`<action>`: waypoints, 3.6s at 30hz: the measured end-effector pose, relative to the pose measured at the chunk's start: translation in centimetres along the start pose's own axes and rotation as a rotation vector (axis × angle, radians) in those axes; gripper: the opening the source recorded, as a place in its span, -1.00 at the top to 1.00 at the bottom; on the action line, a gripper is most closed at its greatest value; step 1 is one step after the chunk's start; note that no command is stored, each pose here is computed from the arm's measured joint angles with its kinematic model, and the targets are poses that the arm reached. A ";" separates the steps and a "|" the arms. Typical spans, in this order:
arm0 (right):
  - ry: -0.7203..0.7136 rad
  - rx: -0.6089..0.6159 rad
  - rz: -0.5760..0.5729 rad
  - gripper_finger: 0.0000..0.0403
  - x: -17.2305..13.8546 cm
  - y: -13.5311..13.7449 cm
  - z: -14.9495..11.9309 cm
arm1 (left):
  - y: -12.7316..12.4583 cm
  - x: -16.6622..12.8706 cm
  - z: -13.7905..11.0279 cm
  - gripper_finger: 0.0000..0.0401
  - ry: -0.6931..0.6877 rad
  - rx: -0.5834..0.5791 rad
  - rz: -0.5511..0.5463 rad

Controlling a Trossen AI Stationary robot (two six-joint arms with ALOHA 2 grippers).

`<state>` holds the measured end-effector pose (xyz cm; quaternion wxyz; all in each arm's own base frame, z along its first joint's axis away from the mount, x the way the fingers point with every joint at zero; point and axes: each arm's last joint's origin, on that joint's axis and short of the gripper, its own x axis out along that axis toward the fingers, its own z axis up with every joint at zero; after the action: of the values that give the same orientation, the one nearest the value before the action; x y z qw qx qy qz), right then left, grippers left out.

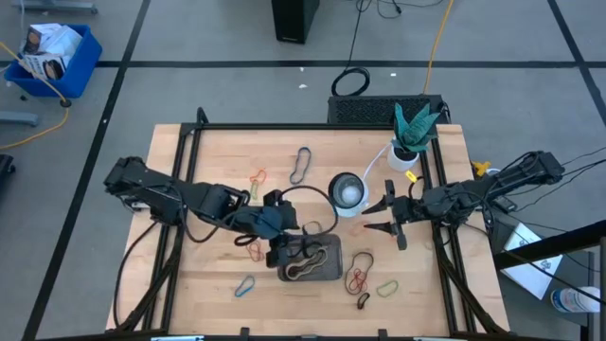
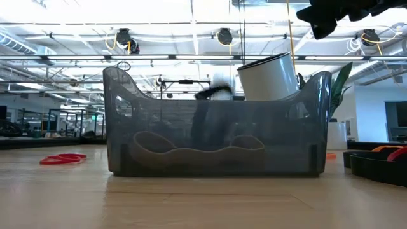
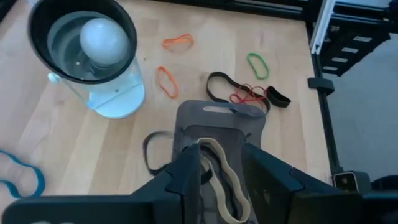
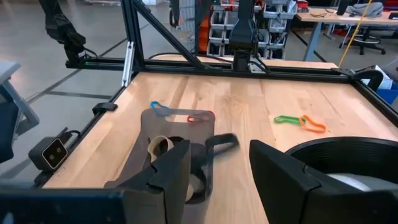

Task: Pick and place rubber bands into bin
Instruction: Put the small blue rubber band into the black bin

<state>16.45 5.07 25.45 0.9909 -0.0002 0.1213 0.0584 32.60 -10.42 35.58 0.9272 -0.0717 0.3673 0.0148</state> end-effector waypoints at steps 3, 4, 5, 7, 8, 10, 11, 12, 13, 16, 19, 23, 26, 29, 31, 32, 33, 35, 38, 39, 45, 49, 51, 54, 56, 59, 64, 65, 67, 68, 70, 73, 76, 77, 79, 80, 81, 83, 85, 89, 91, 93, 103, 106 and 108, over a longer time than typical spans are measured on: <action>0.000 0.004 0.000 0.21 0.0 0.0 0.0 | 0.1 -1.4 0.1 0.38 -0.048 -0.001 0.048; 0.000 0.005 0.000 0.21 0.0 0.0 0.0 | 0.2 -2.0 0.3 0.38 -0.075 -0.006 0.058; -0.001 0.008 0.000 0.21 0.0 0.0 0.0 | 0.3 -2.7 0.5 0.38 -0.102 -0.013 0.070; -0.001 0.021 0.000 0.20 0.0 0.0 0.0 | 0.3 -3.8 0.5 0.38 -0.128 -0.021 0.077; 0.000 0.027 0.000 0.20 0.0 0.0 0.0 | 0.3 -4.3 0.4 0.38 -0.140 -0.023 0.080; 0.000 0.028 0.000 0.20 0.0 0.0 0.0 | 0.1 -5.2 0.4 0.38 -0.176 -0.023 0.108; 0.000 0.028 0.000 0.20 0.0 0.0 0.0 | -0.1 -5.8 0.3 0.38 -0.197 -0.020 0.128; 0.000 0.027 0.000 0.21 0.0 0.0 0.0 | -0.3 -6.5 0.2 0.38 -0.221 -0.022 0.141; 0.000 0.027 0.000 0.21 0.0 0.0 0.0 | -0.4 -7.2 0.1 0.38 -0.241 -0.024 0.149; 0.000 0.027 0.000 0.21 0.0 0.0 0.0 | -1.0 -8.5 -0.3 0.38 -0.269 -0.012 0.150; 0.001 0.027 0.000 0.20 0.0 0.0 0.0 | -1.5 -9.0 -1.3 0.38 -0.227 -0.010 0.161; 0.001 0.027 0.000 0.20 0.0 0.0 0.0 | -1.6 -9.4 -3.4 0.38 -0.083 -0.072 0.184; 0.000 0.026 -0.001 0.21 0.0 0.0 0.0 | -2.2 -9.2 -4.7 0.38 -0.017 -0.145 0.185; 0.000 0.026 -0.002 0.21 0.0 0.0 0.0 | -2.7 -8.5 -5.9 0.38 0.035 -0.187 0.179; 0.000 0.027 -0.002 0.20 0.0 0.0 0.0 | -2.9 -8.2 -7.0 0.38 0.100 -0.199 0.167; 0.000 0.026 -0.002 0.20 0.0 0.0 0.0 | -3.0 -8.0 -7.5 0.38 0.137 -0.213 0.158; 0.000 0.026 -0.003 0.20 0.0 0.0 0.0 | -3.1 -7.7 -8.2 0.38 0.179 -0.230 0.148; 0.000 0.027 -0.003 0.20 0.0 0.0 0.0 | -3.1 -6.7 -9.6 0.38 0.272 -0.246 0.136; 0.001 0.026 -0.003 0.21 0.0 0.0 0.0 | -2.9 -5.3 -11.8 0.38 0.371 -0.272 0.161; 0.001 0.026 -0.004 0.22 0.0 0.0 0.0 | -2.8 -4.9 -12.4 0.38 0.389 -0.279 0.173; 0.055 0.023 -0.042 0.20 0.5 -0.1 -0.6 | -2.0 -2.6 -15.2 0.38 0.431 -0.399 0.245; 0.075 0.034 -0.061 0.21 1.1 -0.4 -0.9 | -2.2 -1.4 -16.0 0.38 0.439 -0.433 0.173; 0.061 0.038 -0.066 0.22 1.3 -0.5 -0.8 | -2.4 -0.8 -16.5 0.38 0.448 -0.457 0.121; 0.049 0.041 -0.071 0.21 1.4 -0.6 -0.7 | -2.4 0.1 -17.3 0.38 0.442 -0.507 0.091; 0.043 0.042 -0.071 0.20 1.4 -0.6 -0.6 | -2.2 0.5 -17.8 0.38 0.445 -0.541 0.102; 0.043 0.043 -0.071 0.20 1.4 -0.6 -0.6 | -1.8 1.1 -18.8 0.38 0.450 -0.575 0.119; 0.046 0.044 -0.071 0.21 1.4 -0.6 -0.6 | -1.8 1.8 -19.5 0.38 0.427 -0.581 0.082; 0.045 0.044 -0.071 0.21 1.4 -0.6 -0.6 | -1.9 1.9 -19.5 0.38 0.418 -0.574 0.065; 0.045 0.044 -0.071 0.21 1.4 -0.6 -0.6 | -2.1 2.0 -19.3 0.38 0.398 -0.545 0.028; 0.045 0.044 -0.071 0.20 1.4 -0.6 -0.6 | -2.2 2.0 -19.1 0.38 0.387 -0.524 0.009; 0.046 0.044 -0.070 0.20 1.4 -0.6 -0.6 | -2.4 2.1 -18.8 0.38 0.357 -0.495 -0.023; 0.045 0.044 -0.070 0.21 1.4 -0.6 -0.6 | -2.7 2.2 -18.4 0.38 0.316 -0.475 -0.066; 0.046 0.044 -0.070 0.22 1.4 -0.6 -0.6 | -2.9 2.2 -18.3 0.38 0.314 -0.410 -0.101; 0.045 0.044 -0.070 0.21 1.4 -0.6 -0.6 | -2.8 2.2 -18.3 0.38 0.317 -0.386 -0.106; 0.045 0.045 -0.070 0.21 1.4 -0.6 -0.6 | -2.8 2.2 -18.3 0.38 0.323 -0.342 -0.116; 0.043 0.045 -0.070 0.20 1.4 -0.6 -0.6 | -2.8 2.3 -18.3 0.38 0.335 -0.338 -0.128; 0.038 0.046 -0.070 0.20 1.4 -0.6 -0.6 | -2.8 2.3 -18.3 0.38 0.339 -0.343 -0.129; 0.030 0.048 -0.069 0.20 1.4 -0.6 -0.5 | -2.7 2.1 -18.2 0.38 0.351 -0.365 -0.107; 0.021 0.048 -0.067 0.20 1.4 -0.6 -0.4 | -2.7 1.8 -17.9 0.38 0.357 -0.388 -0.072; 0.024 0.046 -0.068 0.21 1.4 -0.6 -0.4 | -2.8 1.7 -17.6 0.38 0.415 -0.420 0.017; 0.023 0.046 -0.068 0.21 1.4 -0.6 -0.4 | -3.2 2.1 -17.4 0.38 0.449 -0.425 0.064; 0.023 0.046 -0.068 0.20 1.4 -0.6 -0.4 | -3.4 2.5 -17.3 0.38 0.494 -0.430 0.127; 0.024 0.046 -0.067 0.21 1.4 -0.6 -0.4 | -4.5 5.8 -18.4 0.38 0.659 -0.486 0.230; 0.024 0.045 -0.067 0.20 1.4 -0.6 -0.4 | -4.5 6.4 -18.9 0.38 0.674 -0.483 0.252; 0.024 0.045 -0.067 0.20 1.4 -0.6 -0.4 | -4.5 6.8 -19.1 0.38 0.682 -0.487 0.265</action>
<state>17.77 4.67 24.68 0.9905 0.0174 0.1344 0.0223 24.94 -17.84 17.71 0.6990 -0.2413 0.6442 0.1953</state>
